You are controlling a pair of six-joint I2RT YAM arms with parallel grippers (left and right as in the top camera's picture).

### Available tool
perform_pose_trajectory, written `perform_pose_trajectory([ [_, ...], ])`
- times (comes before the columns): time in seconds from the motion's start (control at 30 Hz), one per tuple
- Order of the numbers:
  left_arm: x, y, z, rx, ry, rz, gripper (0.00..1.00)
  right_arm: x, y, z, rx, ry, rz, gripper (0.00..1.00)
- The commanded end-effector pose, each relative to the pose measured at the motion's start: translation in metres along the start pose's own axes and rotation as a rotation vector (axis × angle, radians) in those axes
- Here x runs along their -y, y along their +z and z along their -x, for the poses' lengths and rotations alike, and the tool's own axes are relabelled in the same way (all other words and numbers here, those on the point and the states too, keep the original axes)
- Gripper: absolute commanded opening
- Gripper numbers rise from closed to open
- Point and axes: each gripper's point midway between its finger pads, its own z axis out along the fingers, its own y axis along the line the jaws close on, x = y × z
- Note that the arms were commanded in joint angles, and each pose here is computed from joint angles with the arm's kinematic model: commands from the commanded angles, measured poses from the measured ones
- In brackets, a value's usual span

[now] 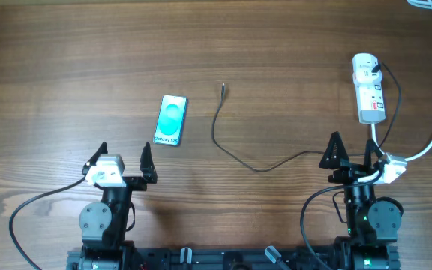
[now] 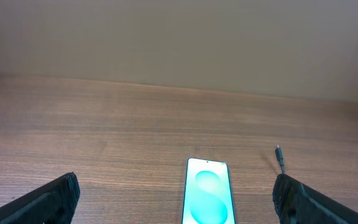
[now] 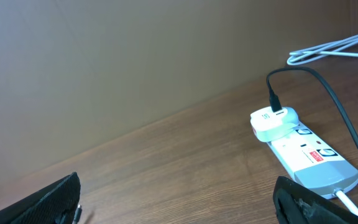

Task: Plug charger to phone and switch on socket

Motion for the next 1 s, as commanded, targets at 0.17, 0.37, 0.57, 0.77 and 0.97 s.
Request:
perform_pose_trajectory([
  [0.17,0.0,0.0,-0.002,0.002,0.019,-0.004,1.0,0.001,0.0,0.001,0.008,0.163,-0.006,1.0],
  [0.37,0.0,0.0,-0.002,0.002,0.019,-0.004,1.0,0.001,0.0,0.001,0.008,0.171,-0.005,1.0],
  [0.57,0.0,0.0,-0.002,0.002,0.02,-0.004,1.0,0.001,0.0,0.001,0.008,0.215,-0.005,1.0],
  [0.77,0.0,0.0,-0.002,0.003,0.019,-0.004,1.0,-0.009,0.0,-0.005,-0.031,0.21,0.053,1.0],
  [0.97,0.0,0.0,-0.001,0.003,0.019,-0.004,1.0,-0.022,-0.002,-0.009,-0.059,0.122,0.124,1.0],
])
